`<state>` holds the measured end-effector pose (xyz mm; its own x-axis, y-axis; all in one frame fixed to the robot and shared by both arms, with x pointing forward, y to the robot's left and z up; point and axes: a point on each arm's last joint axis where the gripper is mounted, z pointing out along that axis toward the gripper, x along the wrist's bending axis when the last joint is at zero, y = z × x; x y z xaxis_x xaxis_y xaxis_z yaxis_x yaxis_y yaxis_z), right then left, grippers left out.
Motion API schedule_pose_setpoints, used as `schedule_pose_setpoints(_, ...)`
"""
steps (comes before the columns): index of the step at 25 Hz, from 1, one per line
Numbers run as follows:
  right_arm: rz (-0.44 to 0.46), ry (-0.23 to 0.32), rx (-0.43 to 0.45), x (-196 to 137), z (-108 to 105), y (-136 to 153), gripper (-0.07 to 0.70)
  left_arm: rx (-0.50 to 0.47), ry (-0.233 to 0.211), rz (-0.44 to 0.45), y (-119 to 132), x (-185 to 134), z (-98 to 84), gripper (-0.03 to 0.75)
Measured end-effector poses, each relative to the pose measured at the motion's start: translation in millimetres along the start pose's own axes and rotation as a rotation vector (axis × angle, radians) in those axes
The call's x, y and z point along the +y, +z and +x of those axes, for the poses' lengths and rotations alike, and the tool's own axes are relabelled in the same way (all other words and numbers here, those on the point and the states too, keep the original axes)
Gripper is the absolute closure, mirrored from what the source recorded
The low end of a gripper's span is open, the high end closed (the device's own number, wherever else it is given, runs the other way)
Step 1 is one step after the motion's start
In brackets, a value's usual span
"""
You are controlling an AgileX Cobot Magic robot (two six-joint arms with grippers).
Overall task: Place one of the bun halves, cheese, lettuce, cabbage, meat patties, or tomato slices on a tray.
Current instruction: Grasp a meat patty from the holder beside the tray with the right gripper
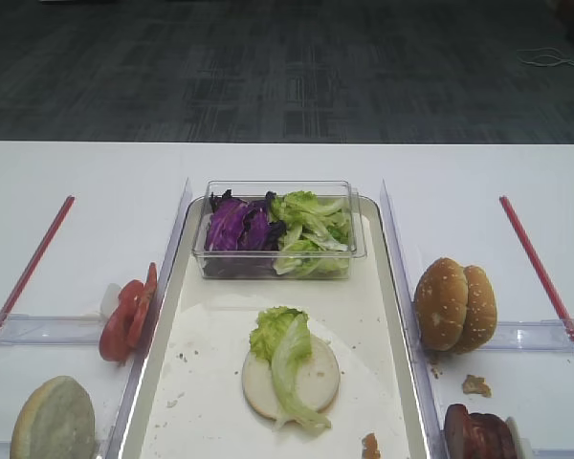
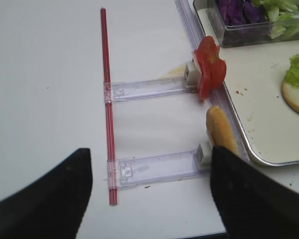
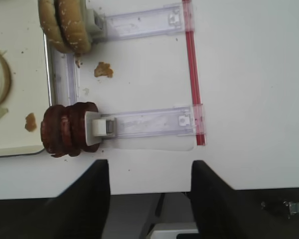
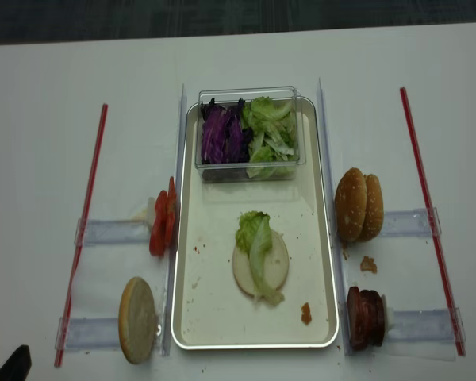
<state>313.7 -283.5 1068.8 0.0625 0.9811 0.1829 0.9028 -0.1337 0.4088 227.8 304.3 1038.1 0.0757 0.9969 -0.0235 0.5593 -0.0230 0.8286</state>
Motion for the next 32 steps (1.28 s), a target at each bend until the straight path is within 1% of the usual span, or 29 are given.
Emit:
schedule_pose_setpoints(4,0.050,0.015,0.016,6.7,2.8,7.9,0.239,0.000,0.000,0.000,0.0,0.0,0.0,0.242)
schedule_pose_setpoints(12,0.070,0.029,0.016,8.9,3.3,10.9,0.239,0.000,0.000,0.000,0.0,0.0,0.0,0.242)
schedule_pose_setpoints(16,0.124,0.055,0.047,13.7,7.2,18.1,0.239,0.000,0.000,0.000,0.0,0.0,0.0,0.242)
schedule_pose_setpoints(20,0.205,0.047,0.073,19.7,15.2,30.4,0.239,0.000,0.000,0.000,0.0,0.0,0.0,0.242)
schedule_pose_setpoints(23,0.269,0.043,0.076,21.7,22.8,39.7,0.239,0.000,0.000,0.000,0.0,0.0,0.0,0.242)
schedule_pose_setpoints(27,0.341,0.022,0.077,19.5,35.9,48.4,0.239,0.000,0.000,0.000,0.0,0.0,0.0,0.242)
schedule_pose_setpoints(30,0.353,0.005,0.082,17.7,46.8,52.5,0.239,0.000,0.000,0.000,0.0,0.0,0.0,0.242)
schedule_pose_setpoints(32,0.357,-0.004,0.069,16.7,53.0,56.7,0.239,0.000,0.000,0.000,0.0,0.0,0.0,0.242)
